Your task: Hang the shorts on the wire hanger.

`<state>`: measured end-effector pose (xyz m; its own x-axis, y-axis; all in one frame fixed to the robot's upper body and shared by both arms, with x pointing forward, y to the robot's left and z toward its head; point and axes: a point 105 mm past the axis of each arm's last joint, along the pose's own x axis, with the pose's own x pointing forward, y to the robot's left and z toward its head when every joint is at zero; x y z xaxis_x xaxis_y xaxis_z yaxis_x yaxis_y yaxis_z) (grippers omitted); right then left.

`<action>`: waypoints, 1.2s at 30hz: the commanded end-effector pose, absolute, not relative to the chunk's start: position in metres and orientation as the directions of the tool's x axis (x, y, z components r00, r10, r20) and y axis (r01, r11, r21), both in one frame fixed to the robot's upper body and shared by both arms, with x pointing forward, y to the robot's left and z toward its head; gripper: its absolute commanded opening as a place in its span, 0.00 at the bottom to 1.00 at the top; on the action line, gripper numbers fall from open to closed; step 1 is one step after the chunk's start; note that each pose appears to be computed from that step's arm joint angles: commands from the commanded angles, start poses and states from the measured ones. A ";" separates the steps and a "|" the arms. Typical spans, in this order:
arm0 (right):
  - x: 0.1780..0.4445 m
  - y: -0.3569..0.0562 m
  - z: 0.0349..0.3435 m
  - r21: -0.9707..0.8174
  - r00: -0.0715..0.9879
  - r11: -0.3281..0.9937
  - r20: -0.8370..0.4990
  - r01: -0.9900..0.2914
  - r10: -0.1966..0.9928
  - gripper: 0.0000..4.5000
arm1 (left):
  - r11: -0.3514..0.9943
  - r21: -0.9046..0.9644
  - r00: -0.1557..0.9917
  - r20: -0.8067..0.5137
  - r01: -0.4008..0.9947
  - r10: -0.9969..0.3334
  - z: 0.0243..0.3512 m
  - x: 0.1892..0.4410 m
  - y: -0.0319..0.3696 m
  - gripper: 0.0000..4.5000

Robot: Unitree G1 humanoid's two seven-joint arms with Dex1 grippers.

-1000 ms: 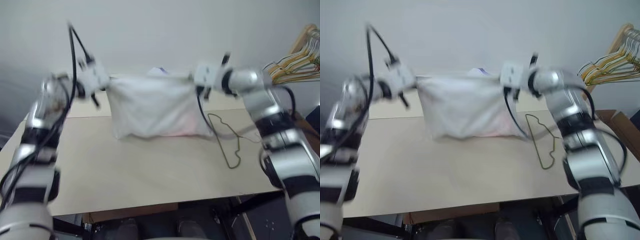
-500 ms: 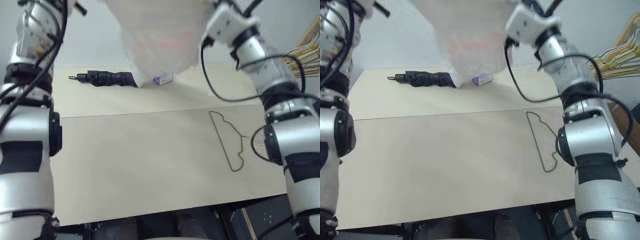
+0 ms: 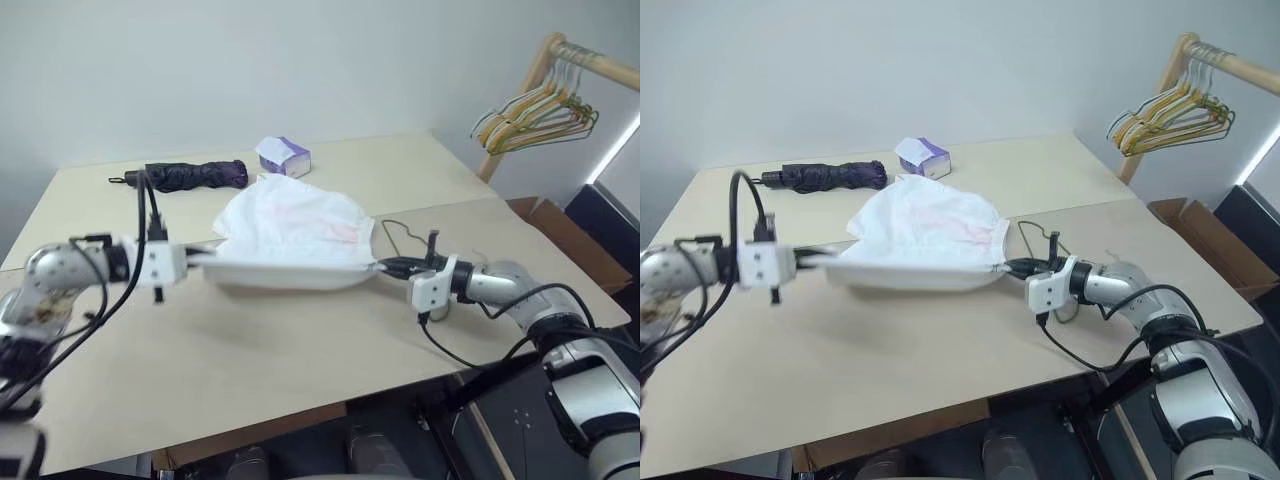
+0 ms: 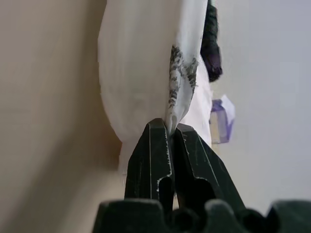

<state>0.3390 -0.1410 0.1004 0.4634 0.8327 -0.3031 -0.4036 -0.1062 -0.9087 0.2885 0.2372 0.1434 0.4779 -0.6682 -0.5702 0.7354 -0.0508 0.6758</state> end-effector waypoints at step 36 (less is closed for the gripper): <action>0.269 -0.197 0.090 -0.654 0.343 -0.210 -0.611 -0.727 0.713 0.84 | -0.084 0.128 0.012 -0.612 0.988 -0.791 0.149 0.176 0.218 0.73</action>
